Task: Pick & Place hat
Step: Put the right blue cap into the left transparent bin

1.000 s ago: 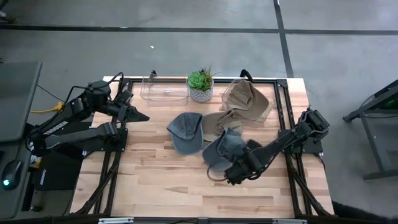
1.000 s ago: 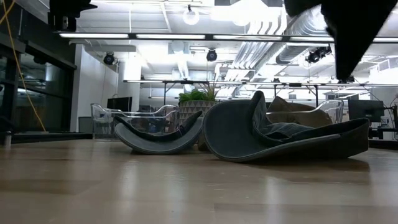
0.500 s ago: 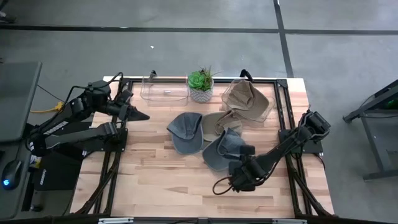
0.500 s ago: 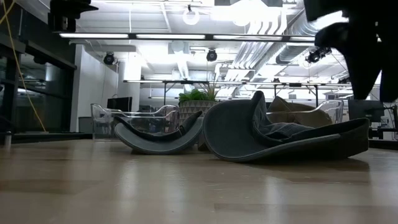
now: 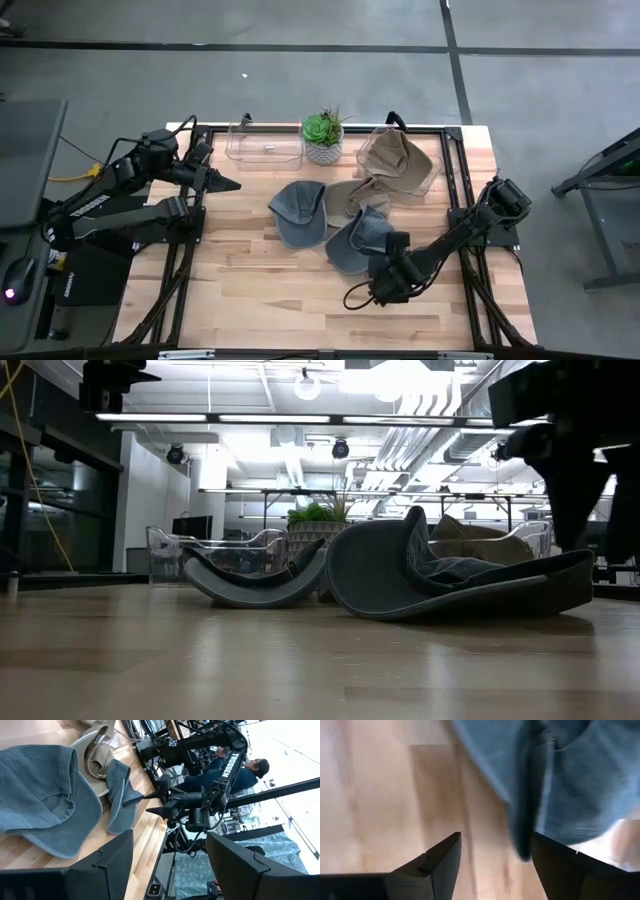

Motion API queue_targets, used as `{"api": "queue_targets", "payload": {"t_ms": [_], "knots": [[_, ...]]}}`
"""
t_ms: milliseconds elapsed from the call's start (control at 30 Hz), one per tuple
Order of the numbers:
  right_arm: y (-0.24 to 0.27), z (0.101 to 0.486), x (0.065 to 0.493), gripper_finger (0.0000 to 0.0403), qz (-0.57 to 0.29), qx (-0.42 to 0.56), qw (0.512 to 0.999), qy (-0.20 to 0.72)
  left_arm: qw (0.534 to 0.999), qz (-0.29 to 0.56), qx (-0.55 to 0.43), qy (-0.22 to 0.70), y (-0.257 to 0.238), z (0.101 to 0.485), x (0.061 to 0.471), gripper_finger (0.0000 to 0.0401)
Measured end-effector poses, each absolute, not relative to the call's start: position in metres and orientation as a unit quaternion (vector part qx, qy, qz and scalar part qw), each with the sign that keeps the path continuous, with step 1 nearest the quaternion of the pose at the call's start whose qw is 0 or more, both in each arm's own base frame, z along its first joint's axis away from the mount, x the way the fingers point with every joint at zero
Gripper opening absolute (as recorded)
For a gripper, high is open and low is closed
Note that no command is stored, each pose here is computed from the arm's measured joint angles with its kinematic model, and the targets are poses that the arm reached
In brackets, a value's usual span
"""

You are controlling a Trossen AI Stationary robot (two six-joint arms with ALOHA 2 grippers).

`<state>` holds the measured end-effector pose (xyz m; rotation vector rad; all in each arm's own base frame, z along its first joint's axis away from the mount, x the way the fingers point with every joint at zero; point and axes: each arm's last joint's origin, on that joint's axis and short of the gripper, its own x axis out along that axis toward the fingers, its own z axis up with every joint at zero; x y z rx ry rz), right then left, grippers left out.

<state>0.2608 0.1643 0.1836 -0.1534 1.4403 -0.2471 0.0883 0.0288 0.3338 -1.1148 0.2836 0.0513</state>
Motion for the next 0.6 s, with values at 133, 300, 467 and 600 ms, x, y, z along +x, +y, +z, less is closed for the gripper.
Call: {"api": "queue_targets", "payload": {"t_ms": [133, 300, 467, 600], "knots": [[0.159, 0.185, 0.261, 0.0240, -0.140, -0.099, 0.743, 0.647, 0.839, 0.025, -0.527, 0.134, 0.029, 0.334, 0.088, 0.0232], [0.154, 0.180, 0.263, 0.0241, -0.146, -0.099, 0.748, 0.639, 0.839, 0.025, -0.527, 0.134, 0.029, 0.334, 0.088, 0.0232], [0.150, 0.167, 0.260, 0.0241, -0.134, -0.091, 0.743, 0.650, 0.839, 0.025, -0.526, 0.134, 0.029, 0.334, 0.088, 0.0232], [0.147, 0.163, 0.258, 0.0241, -0.153, -0.105, 0.746, 0.639, 0.840, 0.026, -0.525, 0.133, 0.029, 0.334, 0.088, 0.0232]]}}
